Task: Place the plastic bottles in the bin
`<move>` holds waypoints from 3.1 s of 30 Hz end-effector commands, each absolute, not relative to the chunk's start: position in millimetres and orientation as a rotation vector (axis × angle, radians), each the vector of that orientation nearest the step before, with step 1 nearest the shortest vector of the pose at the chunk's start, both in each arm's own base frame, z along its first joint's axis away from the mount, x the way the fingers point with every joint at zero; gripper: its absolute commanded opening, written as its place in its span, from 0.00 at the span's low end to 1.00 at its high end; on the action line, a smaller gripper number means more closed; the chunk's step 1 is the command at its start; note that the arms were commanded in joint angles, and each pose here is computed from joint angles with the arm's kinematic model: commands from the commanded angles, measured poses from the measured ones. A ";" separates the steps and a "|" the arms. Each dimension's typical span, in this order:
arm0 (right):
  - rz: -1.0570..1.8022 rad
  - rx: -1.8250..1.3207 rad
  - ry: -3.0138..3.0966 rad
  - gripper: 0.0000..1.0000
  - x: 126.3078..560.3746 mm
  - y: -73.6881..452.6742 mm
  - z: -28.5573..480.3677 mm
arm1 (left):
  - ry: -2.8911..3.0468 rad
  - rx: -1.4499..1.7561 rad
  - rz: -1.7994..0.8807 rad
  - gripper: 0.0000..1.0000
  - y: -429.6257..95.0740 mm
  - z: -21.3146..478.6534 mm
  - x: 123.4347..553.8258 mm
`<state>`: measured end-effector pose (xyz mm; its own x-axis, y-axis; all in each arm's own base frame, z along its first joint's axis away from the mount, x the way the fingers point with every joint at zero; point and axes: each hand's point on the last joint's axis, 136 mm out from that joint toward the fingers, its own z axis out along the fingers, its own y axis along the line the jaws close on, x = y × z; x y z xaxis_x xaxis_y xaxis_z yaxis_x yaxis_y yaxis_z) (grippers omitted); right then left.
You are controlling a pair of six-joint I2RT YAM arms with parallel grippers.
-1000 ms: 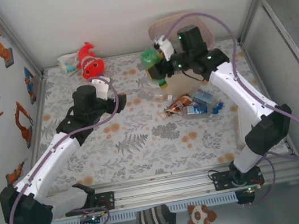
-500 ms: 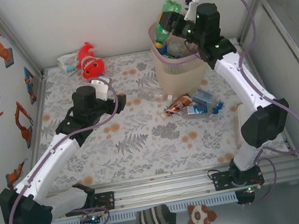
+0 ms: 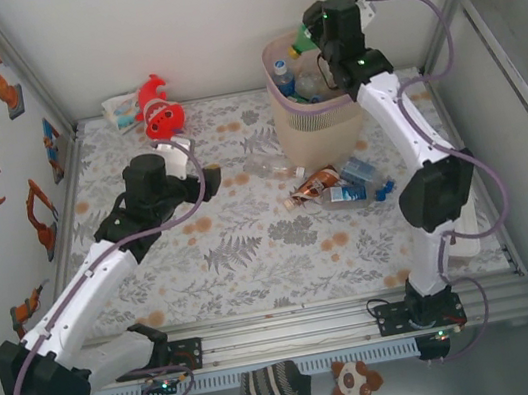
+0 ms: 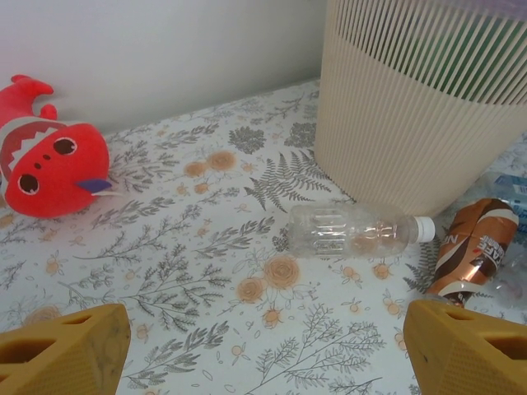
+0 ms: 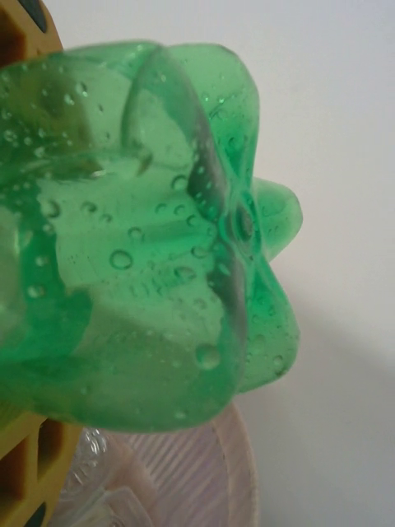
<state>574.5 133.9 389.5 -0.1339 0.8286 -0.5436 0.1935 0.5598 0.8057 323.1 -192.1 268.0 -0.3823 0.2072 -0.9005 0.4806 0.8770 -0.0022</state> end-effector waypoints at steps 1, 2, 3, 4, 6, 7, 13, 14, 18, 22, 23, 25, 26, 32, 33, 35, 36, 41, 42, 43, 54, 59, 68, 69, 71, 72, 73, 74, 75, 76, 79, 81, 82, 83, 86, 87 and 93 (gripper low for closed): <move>0.625 1.026 1.602 0.37 584.7 117.6 372.7 | 1.961 0.482 -0.345 0.86 -188.6 272.1 318.8; 0.622 1.039 1.608 0.37 588.7 119.0 366.6 | 1.960 0.480 -0.345 0.85 -187.9 272.1 317.9; 0.620 1.052 1.608 0.38 592.0 119.1 361.5 | 1.960 0.477 -0.344 0.85 -187.2 272.2 317.0; 0.621 1.065 1.604 0.38 595.8 119.6 356.4 | 1.961 0.474 -0.342 0.85 -186.1 271.5 316.2; 0.613 1.080 1.599 0.38 604.0 119.9 346.4 | 1.960 0.466 -0.345 0.85 -184.6 271.0 314.9; 0.611 1.086 1.604 0.39 608.6 121.2 340.1 | 1.961 0.464 -0.349 0.85 -184.6 270.0 314.0; 0.608 1.157 1.634 0.41 624.4 125.5 304.0 | 1.966 0.445 -0.353 0.85 -182.8 266.4 312.3; 0.607 1.166 1.642 0.41 625.9 126.8 297.5 | 1.963 0.443 -0.353 0.85 -182.8 267.0 312.4; 0.604 1.201 1.671 0.54 629.0 128.8 277.1 | 1.962 0.441 -0.351 0.85 -182.4 267.6 312.9; 0.582 1.203 1.652 0.66 623.7 122.9 287.7 | 1.958 0.431 -0.341 0.85 -180.9 268.1 314.2; 0.572 1.198 1.644 0.68 622.0 120.2 292.7 | 1.956 0.430 -0.341 0.85 -180.8 269.0 314.6; 0.556 1.190 1.626 0.75 616.4 113.1 307.0 | 1.952 0.428 -0.339 0.85 -180.6 270.3 315.2; 0.551 1.191 1.620 0.77 613.6 109.9 312.4 | 1.951 0.428 -0.337 0.85 -180.7 270.4 315.8; 0.553 1.193 1.592 0.80 592.2 96.4 346.3 | 1.945 0.418 -0.339 0.85 -181.7 271.0 318.7; 0.553 1.191 1.584 0.80 588.4 94.0 352.3 | 1.944 0.418 -0.341 0.85 -182.5 271.0 319.4; 0.549 1.187 1.570 0.80 579.9 89.1 362.9 | 1.945 0.417 -0.345 0.85 -183.4 270.7 319.9; 0.544 1.187 1.563 0.80 575.3 85.8 367.5 | 1.940 0.413 -0.350 0.85 -183.6 272.0 320.3; 0.533 1.161 1.535 0.78 559.0 76.8 389.3 | 1.940 0.408 -0.347 0.85 -182.9 271.7 321.0; 0.527 1.107 1.548 0.75 560.9 78.6 395.1 | 1.939 0.408 -0.348 0.85 -183.0 271.9 321.2; 0.537 1.066 1.553 0.73 563.9 81.1 400.4 | 1.939 0.408 -0.349 0.85 -183.4 272.0 321.3; 0.845 0.911 1.711 0.39 623.8 112.9 357.7 | 1.946 0.411 -0.367 0.83 -186.1 269.9 320.0; 0.863 0.941 1.760 0.37 635.1 117.4 322.9 | 1.945 0.405 -0.363 0.83 -184.5 270.4 320.0; 0.842 0.976 1.815 0.35 643.6 112.4 287.5 | 1.944 0.407 -0.361 0.83 -184.6 270.7 320.2; 0.839 0.970 1.809 0.35 641.9 111.3 292.2 | 1.943 0.406 -0.361 0.83 -184.4 270.9 320.2; 0.816 0.951 1.793 0.36 636.8 107.2 304.8 | 1.946 0.404 -0.360 0.83 -184.2 270.4 320.4; 0.798 0.941 1.782 0.36 633.8 103.7 313.0 | 1.944 0.407 -0.361 0.83 -184.7 270.8 320.0; 0.775 0.927 1.771 0.36 629.2 100.6 322.4 | 1.947 0.406 -0.362 0.83 -184.6 269.9 320.1; 0.748 0.914 1.756 0.37 624.8 96.2 332.5 | 1.944 0.405 -0.363 0.83 -184.6 270.5 320.0; 0.731 0.900 1.741 0.37 621.0 92.8 342.3 | 1.945 0.406 -0.365 0.83 -184.7 270.5 319.8; 0.719 0.884 1.728 0.37 617.7 90.9 351.1 | 1.943 0.406 -0.366 0.83 -184.9 270.7 319.4; 0.732 0.824 1.709 0.37 610.7 94.2 373.2 | 1.941 0.402 -0.371 0.83 -185.2 270.6 320.1; 0.791 0.778 1.704 0.38 608.8 104.5 385.2 | 1.939 0.404 -0.378 0.83 -186.7 271.3 320.2; 0.841 0.747 1.700 0.38 609.2 112.3 390.0 | 1.942 0.404 -0.380 0.83 -187.0 270.7 320.3; 0.902 0.711 1.697 0.38 609.3 122.9 394.8 | 1.940 0.404 -0.385 0.83 -187.9 271.3 320.5; 1.054 0.649 1.713 0.38 607.4 152.5 398.9 | 1.942 0.403 -0.389 0.83 -188.2 271.1 320.0; 1.082 0.639 1.726 0.38 606.8 159.9 396.5 | 1.945 0.403 -0.387 0.83 -188.0 270.3 320.0; 1.209 0.632 1.764 0.38 609.4 190.9 376.3 | 1.948 0.402 -0.393 0.83 -188.7 270.9 319.9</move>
<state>608.3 170.8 378.0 -0.4250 0.7989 -0.4256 -0.0224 0.4608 0.8872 320.0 -186.7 267.9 -0.3892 0.1251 -0.9126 0.4440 0.8935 -0.0669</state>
